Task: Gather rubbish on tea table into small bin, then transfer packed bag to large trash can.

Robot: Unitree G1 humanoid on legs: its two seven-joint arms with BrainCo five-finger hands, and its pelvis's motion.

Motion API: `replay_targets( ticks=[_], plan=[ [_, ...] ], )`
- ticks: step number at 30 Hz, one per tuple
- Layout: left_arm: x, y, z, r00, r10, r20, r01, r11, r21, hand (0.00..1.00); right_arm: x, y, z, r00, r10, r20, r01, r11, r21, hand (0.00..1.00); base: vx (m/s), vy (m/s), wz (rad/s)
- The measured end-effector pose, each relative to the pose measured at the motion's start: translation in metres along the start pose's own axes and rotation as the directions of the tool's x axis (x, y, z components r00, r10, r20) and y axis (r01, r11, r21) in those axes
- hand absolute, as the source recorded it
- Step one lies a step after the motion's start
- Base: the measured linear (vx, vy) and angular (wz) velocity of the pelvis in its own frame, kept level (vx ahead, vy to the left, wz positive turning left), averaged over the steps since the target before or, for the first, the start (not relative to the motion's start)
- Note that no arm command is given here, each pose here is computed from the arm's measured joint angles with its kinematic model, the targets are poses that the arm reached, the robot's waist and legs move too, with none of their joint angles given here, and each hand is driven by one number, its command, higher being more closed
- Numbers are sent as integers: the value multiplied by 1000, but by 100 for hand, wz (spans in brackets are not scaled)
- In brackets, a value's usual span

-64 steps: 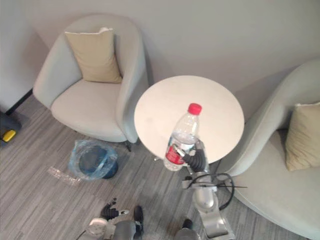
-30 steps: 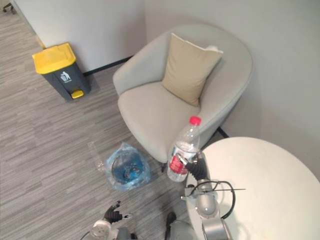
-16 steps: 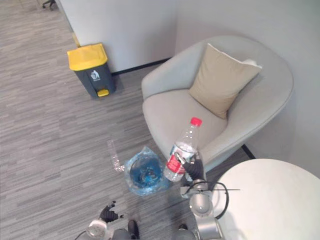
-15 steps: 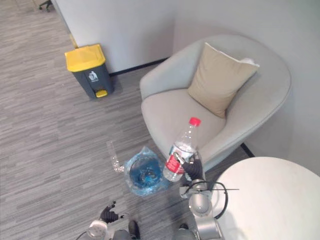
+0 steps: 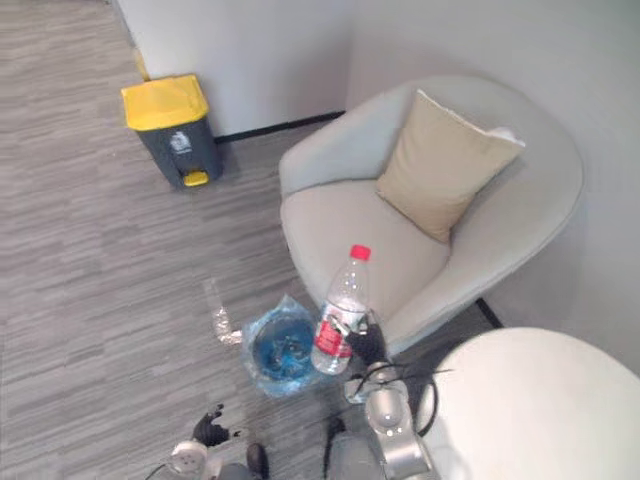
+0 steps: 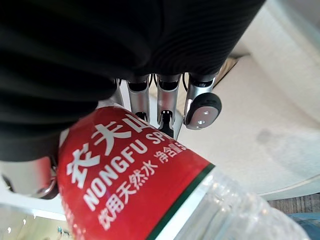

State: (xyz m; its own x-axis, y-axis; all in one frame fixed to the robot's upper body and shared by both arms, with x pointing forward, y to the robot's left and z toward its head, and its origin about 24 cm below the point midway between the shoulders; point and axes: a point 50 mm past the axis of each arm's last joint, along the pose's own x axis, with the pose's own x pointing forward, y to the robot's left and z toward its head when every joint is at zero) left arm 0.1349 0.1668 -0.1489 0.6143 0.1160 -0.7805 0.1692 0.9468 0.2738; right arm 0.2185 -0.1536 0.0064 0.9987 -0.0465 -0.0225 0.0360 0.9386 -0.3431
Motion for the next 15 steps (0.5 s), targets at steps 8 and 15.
replay_targets(
  ticks=[8, 15],
  plan=[
    [1, 5, 5, 999, 25, 20, -24, 999, -25, 0, 1, -9, 7, 998, -47, 30, 47, 999, 5, 100, 188, 5, 1],
    [1, 9, 4, 999, 33, 21, -33, 999, -7, 0, -5, 3, -1, 1000, -23, -19, 24, 999, 32, 100, 111, 165, -5]
  ],
)
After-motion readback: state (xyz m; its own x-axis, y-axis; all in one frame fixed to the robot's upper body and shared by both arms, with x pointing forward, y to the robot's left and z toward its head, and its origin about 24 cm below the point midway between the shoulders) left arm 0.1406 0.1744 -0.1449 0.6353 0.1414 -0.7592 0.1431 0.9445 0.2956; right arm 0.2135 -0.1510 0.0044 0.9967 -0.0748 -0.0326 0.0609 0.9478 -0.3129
